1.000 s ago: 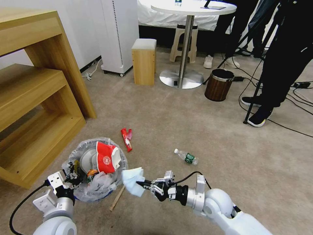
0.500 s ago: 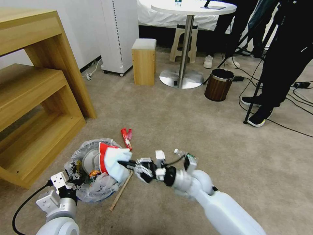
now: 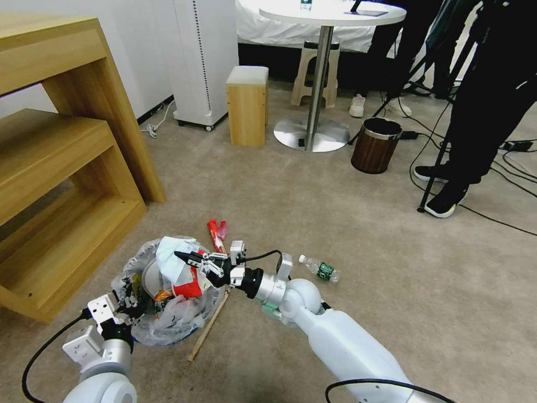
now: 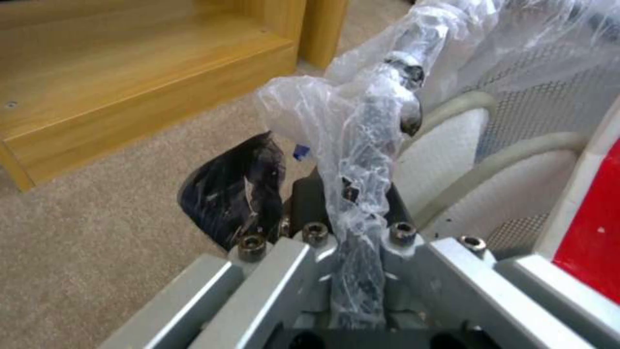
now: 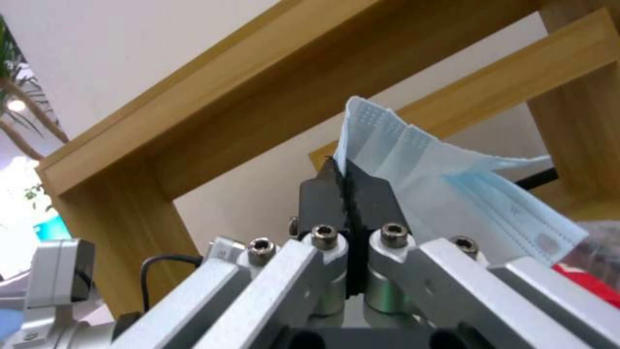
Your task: Pick up the trash bin and place the garbage on the floor into it.
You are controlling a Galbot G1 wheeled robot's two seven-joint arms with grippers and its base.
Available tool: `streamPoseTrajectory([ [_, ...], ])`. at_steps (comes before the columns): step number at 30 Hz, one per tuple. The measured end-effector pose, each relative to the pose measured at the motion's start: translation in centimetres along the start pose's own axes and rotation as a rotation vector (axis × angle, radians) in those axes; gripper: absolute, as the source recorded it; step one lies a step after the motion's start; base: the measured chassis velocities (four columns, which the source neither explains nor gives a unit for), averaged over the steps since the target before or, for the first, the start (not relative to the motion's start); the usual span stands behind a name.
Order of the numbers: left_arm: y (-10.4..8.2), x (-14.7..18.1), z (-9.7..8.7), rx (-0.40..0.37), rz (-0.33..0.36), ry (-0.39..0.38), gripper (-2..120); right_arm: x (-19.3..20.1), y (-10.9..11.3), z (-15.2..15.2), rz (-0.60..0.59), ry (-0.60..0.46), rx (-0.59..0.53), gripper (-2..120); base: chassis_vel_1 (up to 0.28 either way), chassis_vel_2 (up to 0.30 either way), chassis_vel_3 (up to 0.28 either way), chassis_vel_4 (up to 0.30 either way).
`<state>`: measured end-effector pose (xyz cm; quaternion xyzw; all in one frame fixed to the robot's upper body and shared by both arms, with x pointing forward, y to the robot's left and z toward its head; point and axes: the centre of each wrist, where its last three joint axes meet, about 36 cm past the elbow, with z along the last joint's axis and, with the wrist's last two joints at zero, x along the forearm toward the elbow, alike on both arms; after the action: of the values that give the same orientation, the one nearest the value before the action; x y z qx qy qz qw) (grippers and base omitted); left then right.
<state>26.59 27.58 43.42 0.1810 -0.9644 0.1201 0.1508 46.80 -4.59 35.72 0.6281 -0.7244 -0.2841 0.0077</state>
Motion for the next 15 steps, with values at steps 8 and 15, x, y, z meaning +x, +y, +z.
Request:
streamPoseTrajectory([
  [8,0.0,0.0,-0.1,-0.003,0.001,-0.004,0,-0.1,0.1,0.4,0.027,0.021,0.017,7,0.000,0.000,0.000,0.000],
  [15,-0.1,0.2,-0.3,-0.003,0.005,-0.011,0,0.8,0.6,-0.7,0.090,0.109,0.100,30,0.000,0.000,0.000,0.000],
])
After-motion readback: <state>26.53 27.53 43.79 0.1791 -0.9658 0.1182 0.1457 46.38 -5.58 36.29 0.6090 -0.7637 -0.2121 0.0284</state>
